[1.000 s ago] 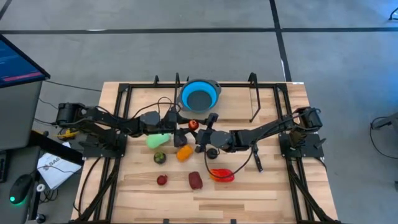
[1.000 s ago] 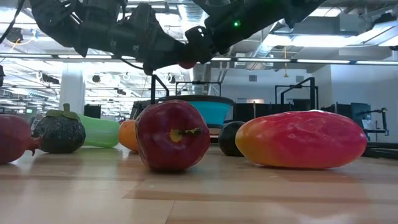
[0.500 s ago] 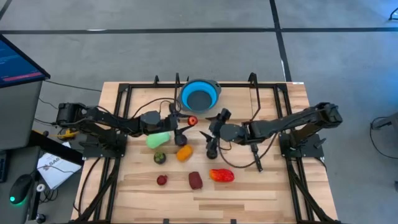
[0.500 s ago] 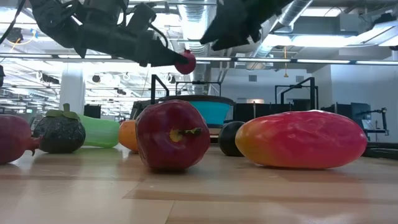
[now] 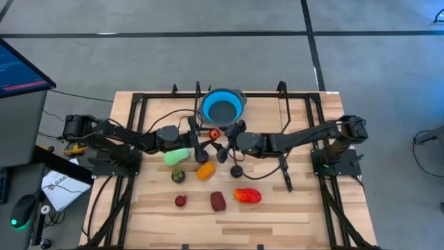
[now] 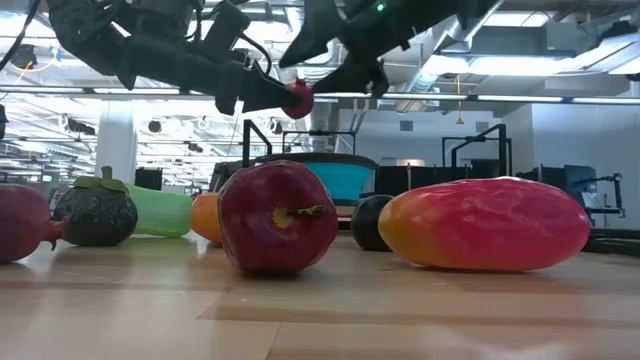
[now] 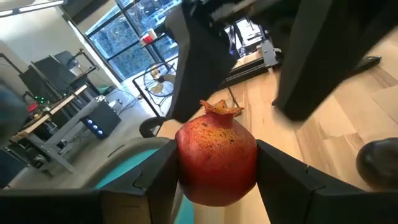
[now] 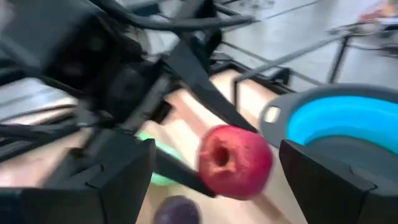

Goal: Pick & Place Fruit
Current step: Put the top red pomegranate into the blue strainer bowl on the shelf

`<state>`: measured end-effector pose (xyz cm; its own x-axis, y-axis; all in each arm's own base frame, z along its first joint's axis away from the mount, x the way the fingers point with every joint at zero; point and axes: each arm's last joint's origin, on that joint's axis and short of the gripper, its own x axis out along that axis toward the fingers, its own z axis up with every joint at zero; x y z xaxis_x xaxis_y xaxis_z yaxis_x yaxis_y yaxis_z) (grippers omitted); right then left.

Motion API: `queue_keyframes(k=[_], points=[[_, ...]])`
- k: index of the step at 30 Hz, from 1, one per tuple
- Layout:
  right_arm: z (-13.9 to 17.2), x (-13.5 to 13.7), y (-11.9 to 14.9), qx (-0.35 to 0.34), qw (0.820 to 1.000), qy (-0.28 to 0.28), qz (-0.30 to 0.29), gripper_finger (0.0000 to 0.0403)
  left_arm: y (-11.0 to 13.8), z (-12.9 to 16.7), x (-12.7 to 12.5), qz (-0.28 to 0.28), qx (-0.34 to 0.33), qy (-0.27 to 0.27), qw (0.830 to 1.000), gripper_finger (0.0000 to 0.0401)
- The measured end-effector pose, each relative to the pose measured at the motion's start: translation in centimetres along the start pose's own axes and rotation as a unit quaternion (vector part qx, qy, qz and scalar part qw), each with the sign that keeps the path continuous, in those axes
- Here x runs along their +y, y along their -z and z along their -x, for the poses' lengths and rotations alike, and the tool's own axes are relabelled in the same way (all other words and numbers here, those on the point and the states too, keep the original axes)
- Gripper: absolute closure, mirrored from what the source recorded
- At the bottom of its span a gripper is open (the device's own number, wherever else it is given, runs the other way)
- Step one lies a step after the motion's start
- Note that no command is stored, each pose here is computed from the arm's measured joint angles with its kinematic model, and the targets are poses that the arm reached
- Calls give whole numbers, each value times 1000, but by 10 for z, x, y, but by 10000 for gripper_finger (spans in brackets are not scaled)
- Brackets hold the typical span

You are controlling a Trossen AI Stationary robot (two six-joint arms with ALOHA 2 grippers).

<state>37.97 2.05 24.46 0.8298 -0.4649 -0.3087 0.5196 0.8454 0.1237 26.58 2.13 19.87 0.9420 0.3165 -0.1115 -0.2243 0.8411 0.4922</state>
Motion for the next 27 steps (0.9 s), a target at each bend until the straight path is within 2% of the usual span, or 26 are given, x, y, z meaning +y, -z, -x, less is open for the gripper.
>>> queue_keyframes(k=[8,14,23,27], points=[[-26,2,-1,28,998,48,9,103,1,0,0,-2,5,1,1000,215],[-31,-2,-4,41,997,61,6,139,1,0,0,-1,3,0,1000,215],[-30,-1,-2,53,997,56,11,250,0,0,0,7,1,3,1000,215],[-30,-3,0,65,996,62,21,251,1,0,-1,32,3,4,999,204]])
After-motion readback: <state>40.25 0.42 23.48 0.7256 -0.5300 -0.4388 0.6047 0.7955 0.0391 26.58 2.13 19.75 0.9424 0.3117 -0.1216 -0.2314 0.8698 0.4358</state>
